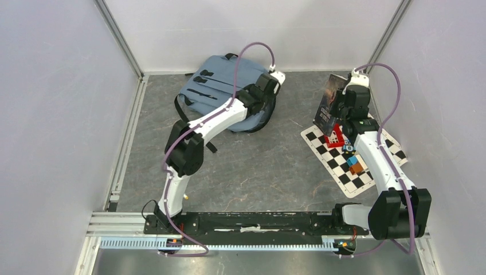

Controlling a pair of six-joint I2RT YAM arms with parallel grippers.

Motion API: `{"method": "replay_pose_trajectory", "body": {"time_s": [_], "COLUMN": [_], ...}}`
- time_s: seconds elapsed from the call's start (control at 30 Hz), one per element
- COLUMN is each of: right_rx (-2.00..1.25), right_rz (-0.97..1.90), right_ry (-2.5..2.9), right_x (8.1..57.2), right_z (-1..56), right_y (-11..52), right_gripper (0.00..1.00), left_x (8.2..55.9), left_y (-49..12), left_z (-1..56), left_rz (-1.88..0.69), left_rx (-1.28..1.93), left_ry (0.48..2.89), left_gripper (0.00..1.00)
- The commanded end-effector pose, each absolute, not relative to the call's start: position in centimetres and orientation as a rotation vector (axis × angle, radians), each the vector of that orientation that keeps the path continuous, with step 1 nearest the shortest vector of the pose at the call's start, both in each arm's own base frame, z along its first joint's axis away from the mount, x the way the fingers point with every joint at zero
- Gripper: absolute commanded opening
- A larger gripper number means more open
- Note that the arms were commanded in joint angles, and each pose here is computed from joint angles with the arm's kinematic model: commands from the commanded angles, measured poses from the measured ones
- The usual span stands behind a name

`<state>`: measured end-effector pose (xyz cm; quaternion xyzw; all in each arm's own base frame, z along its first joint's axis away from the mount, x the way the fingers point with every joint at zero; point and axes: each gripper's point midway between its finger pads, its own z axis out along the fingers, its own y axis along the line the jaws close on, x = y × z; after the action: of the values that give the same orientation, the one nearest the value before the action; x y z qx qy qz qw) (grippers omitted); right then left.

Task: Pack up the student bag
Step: Place the book in the student bag.

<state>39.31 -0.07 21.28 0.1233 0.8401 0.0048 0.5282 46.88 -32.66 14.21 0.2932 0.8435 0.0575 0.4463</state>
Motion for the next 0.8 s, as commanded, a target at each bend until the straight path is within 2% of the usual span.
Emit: {"method": "replay_pose_trajectory", "body": {"time_s": [0.0, 0.2, 0.33, 0.47, 0.77], "right_rx": [0.287, 0.330, 0.338, 0.302, 0.285], "right_rz": [0.130, 0.365, 0.555, 0.698, 0.926], "right_ry": [1.719, 1.670, 1.657, 1.689, 1.850], "right_x": [42.1, 42.1, 41.0, 39.9, 37.2], "right_z": [30.0, 33.1, 34.3, 35.0, 31.3], "right_y": [1.1, 3.9, 6.3, 8.5, 12.5], "right_gripper": [0.00, 0.00, 0.00, 0.00, 0.00], "left_x": [46.2, 42.8, 40.7, 39.0, 37.7], "left_y": [-33.5, -34.2, -35.7, -36.7, -35.0], "left_z": [28.8, 35.8, 39.2, 39.5, 40.0], "left_rz": [-0.152, -0.409, -0.688, -0.936, -1.134], "left_rx": [0.464, 0.402, 0.370, 0.368, 0.378], "left_ry": [1.921, 1.849, 1.840, 1.893, 1.898], "left_gripper": [0.02, 0.02, 0.02, 0.02, 0.02]}}
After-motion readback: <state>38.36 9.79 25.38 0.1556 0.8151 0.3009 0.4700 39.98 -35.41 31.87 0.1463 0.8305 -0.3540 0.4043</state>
